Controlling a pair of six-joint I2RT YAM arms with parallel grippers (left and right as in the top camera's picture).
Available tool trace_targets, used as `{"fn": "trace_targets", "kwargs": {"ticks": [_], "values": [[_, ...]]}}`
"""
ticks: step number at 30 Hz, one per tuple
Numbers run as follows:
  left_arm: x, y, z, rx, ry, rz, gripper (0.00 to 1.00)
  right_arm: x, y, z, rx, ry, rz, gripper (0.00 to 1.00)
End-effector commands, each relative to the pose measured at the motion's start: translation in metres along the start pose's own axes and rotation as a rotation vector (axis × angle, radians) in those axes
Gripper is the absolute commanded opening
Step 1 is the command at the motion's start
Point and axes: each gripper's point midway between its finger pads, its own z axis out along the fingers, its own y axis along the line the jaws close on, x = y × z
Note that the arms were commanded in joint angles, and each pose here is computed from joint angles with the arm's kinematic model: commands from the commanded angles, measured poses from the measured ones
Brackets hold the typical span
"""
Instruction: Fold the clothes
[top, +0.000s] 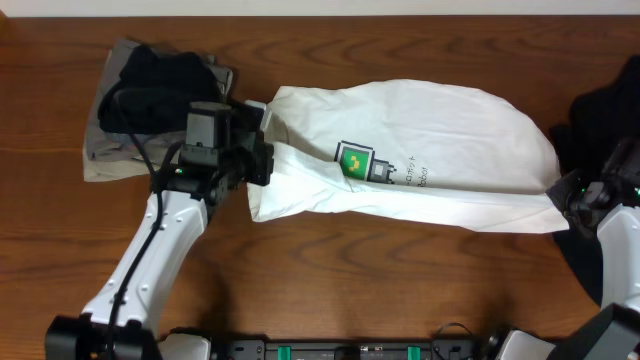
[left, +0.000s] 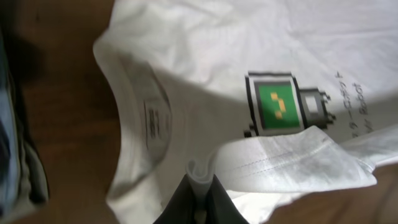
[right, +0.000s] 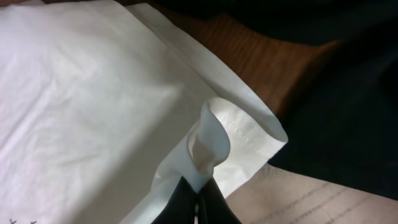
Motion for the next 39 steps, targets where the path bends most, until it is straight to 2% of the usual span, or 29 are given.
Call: {"fn": "trace_targets", "kwargs": {"ticks": [1,7,19,39], "values": [[-0.009,0.007,0.01,-0.014,-0.021,0.032,0.06,-0.007,0.002,0.003,-0.005,-0.008,0.025,0.01],[-0.02,0.012,0.025,-0.015,-0.063,0.038,0.06,-0.006,0.001,0.009,0.004,0.005,0.027,0.01],[-0.043,0.021,0.025,-0.063,-0.158,0.047,0.06,-0.016,0.007,0.009,-0.019,-0.034,0.038,0.01],[-0.031,0.032,0.06,-0.057,-0.12,-0.006,0.06,-0.029,0.012,0.022,-0.037,-0.084,0.048,0.01]]}}
